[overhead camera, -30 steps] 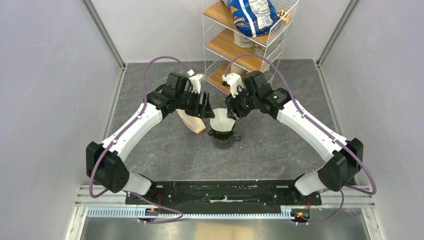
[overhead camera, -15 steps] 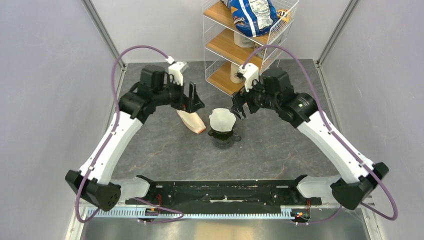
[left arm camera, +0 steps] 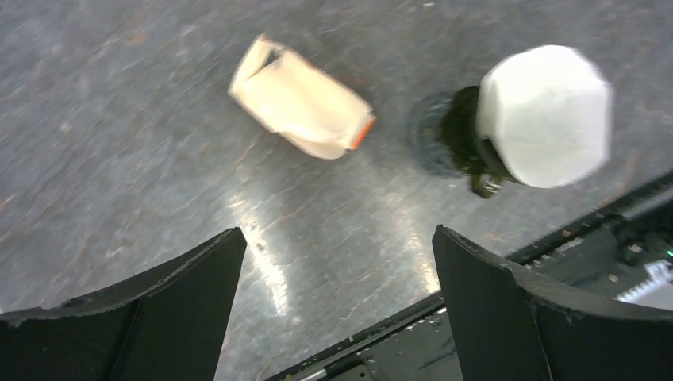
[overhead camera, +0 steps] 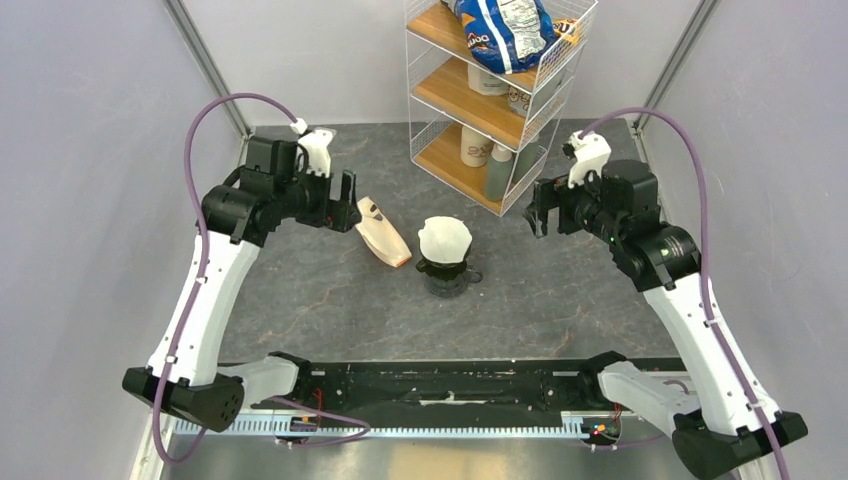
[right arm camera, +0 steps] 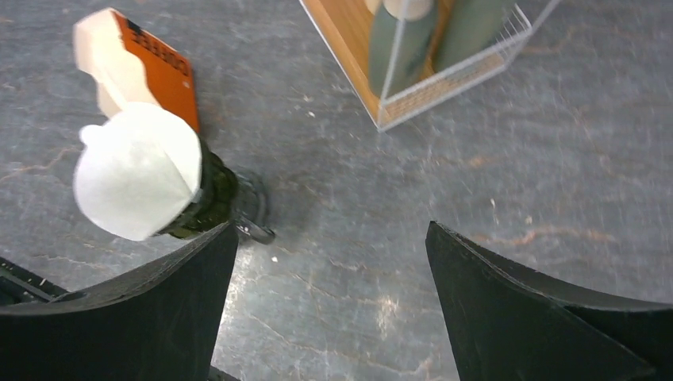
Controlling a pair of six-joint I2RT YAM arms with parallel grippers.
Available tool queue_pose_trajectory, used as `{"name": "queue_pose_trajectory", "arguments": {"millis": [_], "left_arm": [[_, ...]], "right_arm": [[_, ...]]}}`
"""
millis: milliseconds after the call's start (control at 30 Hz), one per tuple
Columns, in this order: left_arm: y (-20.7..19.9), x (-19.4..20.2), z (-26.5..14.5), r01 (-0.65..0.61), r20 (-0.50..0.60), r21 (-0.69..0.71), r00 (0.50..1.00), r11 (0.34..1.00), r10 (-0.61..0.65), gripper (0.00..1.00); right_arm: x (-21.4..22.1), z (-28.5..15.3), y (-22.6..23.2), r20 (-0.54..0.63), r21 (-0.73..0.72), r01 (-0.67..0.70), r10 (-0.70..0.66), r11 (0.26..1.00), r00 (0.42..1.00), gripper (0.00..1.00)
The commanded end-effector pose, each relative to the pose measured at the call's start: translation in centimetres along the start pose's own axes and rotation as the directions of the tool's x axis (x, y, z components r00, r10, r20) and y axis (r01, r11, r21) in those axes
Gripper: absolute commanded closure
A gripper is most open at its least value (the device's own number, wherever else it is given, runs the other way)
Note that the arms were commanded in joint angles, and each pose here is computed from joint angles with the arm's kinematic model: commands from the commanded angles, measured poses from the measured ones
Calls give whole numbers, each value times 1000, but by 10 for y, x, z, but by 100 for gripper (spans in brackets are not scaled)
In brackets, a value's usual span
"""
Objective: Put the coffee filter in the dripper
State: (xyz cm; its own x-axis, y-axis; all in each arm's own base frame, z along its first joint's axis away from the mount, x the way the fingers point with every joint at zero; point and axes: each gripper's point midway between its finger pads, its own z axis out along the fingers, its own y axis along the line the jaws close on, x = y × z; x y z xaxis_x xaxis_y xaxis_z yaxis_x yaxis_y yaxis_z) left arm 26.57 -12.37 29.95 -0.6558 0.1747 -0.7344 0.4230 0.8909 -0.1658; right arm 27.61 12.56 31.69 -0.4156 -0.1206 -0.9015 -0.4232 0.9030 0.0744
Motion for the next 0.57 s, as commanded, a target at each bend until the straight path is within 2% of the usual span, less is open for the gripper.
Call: {"name": "queue_pose_trajectory", "arguments": {"millis": [0, 100, 233, 367, 533], "left_arm": [[39, 29, -7, 49, -64, -201, 996, 978, -63, 3], [55, 41, -10, 55, -56, -283, 996, 957, -74, 3], [75, 71, -1, 31, -111, -372, 991, 928, -78, 3], [84, 76, -2, 19, -101, -414, 993, 910, -67, 2], [83, 65, -7, 34, -56, -418, 996, 908, -63, 2]], "right_arm": [[26, -8, -25, -35, 101, -72, 76, 992, 997, 3], [48, -7, -31, -68, 119, -77, 86, 990, 994, 3], [81, -4, -39, -113, 142, -52, 69, 989, 991, 3], [86, -7, -40, -114, 135, -49, 65, 990, 991, 3], [73, -7, -38, -96, 116, -38, 49, 993, 994, 3]]}}
